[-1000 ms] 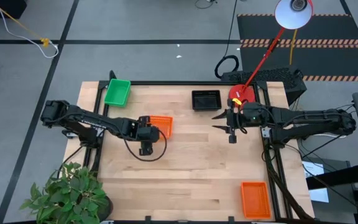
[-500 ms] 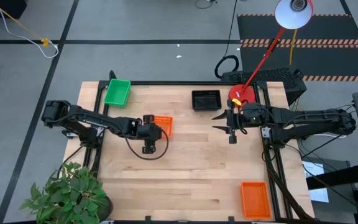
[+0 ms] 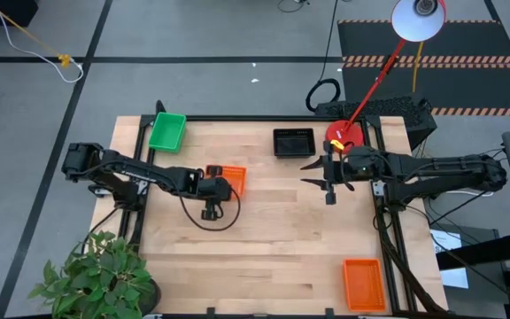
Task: Stack baskets by color
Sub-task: Stack the left orange bin on top of the right orange bin
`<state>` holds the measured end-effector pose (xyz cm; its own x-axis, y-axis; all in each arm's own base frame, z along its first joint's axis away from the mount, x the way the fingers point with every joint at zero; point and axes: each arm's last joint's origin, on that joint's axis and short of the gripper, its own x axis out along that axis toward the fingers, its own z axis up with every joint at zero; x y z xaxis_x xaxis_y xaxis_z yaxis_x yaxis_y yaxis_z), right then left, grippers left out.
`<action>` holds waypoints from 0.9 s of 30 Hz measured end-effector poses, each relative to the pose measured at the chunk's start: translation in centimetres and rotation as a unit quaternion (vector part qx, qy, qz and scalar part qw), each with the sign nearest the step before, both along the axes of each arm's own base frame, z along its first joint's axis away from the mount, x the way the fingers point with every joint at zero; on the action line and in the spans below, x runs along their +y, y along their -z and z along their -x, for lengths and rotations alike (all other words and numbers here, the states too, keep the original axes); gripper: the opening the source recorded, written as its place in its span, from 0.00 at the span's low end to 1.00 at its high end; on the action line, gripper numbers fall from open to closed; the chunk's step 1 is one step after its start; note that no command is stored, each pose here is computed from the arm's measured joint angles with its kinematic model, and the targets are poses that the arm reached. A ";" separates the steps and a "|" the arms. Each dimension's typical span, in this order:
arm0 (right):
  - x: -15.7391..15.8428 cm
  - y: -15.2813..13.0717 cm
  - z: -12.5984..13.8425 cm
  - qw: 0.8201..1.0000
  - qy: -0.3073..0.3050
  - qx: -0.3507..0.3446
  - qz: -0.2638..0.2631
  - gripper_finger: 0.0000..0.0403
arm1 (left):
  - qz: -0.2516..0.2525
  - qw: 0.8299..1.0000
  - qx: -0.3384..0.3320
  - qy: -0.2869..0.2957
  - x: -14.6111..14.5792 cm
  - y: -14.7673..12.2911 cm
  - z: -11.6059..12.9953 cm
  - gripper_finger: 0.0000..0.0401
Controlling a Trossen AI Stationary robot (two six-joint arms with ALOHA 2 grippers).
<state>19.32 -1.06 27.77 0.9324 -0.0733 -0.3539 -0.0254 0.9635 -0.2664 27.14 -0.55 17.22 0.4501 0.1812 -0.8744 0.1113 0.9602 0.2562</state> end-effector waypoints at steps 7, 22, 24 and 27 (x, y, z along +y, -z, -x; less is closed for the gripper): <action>1.0 -0.6 -0.2 0.999 -0.030 -0.032 0.010 0.35 | -0.006 1.000 -0.004 0.026 -0.9 -0.5 -0.3 0.06; 3.6 -2.2 -1.7 0.997 -0.042 0.018 -0.055 0.35 | -0.052 0.979 -0.080 0.183 -6.3 -5.4 -2.4 0.02; 4.6 -2.3 -2.4 0.995 -0.056 0.050 -0.062 0.35 | -0.056 0.973 -0.097 0.200 -7.0 -6.0 -2.6 0.03; 6.2 -2.3 -3.5 0.991 -0.079 0.082 -0.065 0.35 | -0.071 0.961 -0.124 0.235 -8.0 -6.6 -2.8 0.05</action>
<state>22.80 5.11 30.09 0.8577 0.1244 -0.4989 -0.2110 0.9700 -0.1209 29.93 -8.59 23.79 0.7024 0.0164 -0.7116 0.4436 0.7717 0.4556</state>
